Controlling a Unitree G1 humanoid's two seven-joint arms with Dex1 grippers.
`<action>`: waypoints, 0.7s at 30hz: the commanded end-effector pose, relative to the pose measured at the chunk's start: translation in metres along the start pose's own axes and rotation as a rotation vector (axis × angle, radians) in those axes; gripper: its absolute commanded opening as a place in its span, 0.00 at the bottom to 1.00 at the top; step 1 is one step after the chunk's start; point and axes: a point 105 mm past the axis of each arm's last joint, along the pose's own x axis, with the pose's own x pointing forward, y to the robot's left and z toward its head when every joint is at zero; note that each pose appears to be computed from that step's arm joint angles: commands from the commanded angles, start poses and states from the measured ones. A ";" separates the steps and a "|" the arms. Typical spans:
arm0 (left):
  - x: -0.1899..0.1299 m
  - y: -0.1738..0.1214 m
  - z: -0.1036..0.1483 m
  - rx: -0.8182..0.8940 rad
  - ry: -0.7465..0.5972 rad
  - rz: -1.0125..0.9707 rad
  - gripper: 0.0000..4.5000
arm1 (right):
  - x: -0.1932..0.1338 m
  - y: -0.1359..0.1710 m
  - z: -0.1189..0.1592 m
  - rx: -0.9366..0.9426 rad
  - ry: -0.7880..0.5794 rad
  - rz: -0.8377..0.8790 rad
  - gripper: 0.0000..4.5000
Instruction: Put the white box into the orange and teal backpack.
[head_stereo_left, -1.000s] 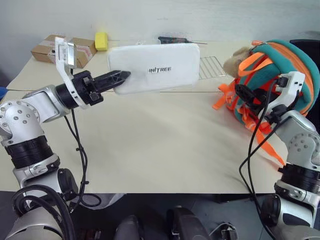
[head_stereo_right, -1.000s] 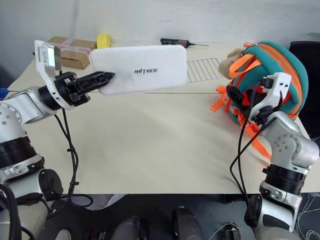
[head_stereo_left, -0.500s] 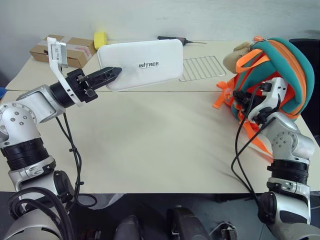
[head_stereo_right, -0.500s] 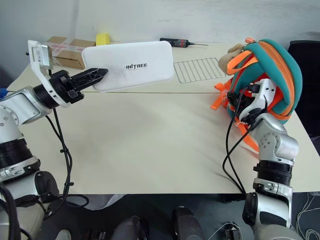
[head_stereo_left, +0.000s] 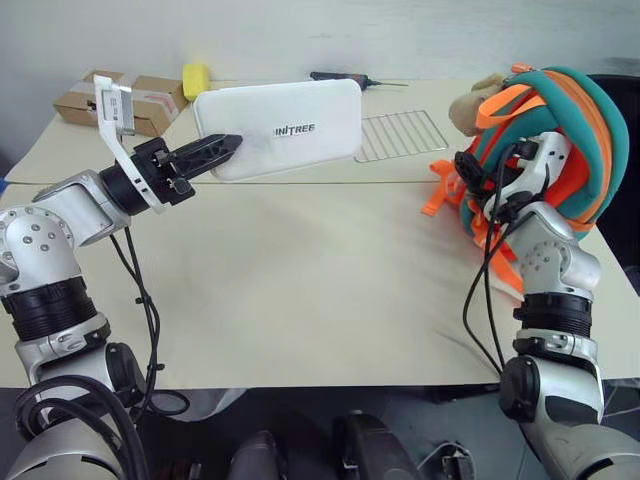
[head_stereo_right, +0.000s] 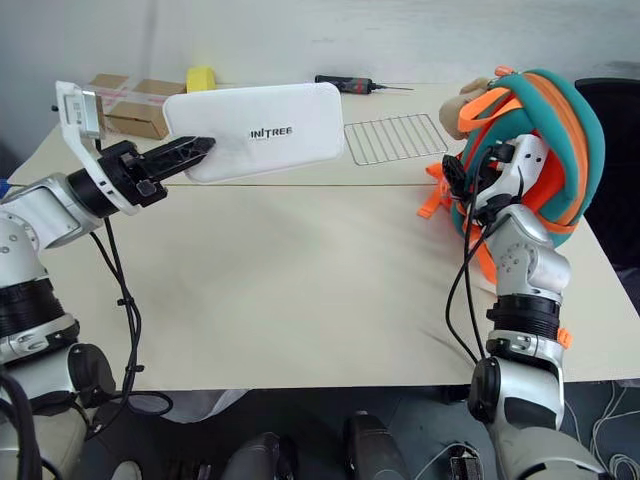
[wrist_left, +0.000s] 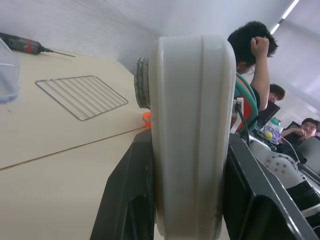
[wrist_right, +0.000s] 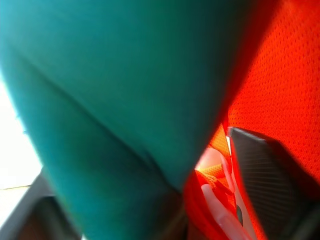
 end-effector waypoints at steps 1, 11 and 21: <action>-0.002 -0.009 0.021 0.064 -0.068 -0.030 0.28 | 0.000 0.009 0.020 -0.031 -0.061 0.065 0.56; -0.005 -0.009 0.029 0.105 -0.075 -0.035 0.28 | -0.051 0.080 0.003 -0.217 0.153 0.624 0.00; -0.010 -0.033 0.048 0.231 -0.058 -0.202 0.28 | -0.155 0.141 0.034 -0.169 0.386 1.234 0.00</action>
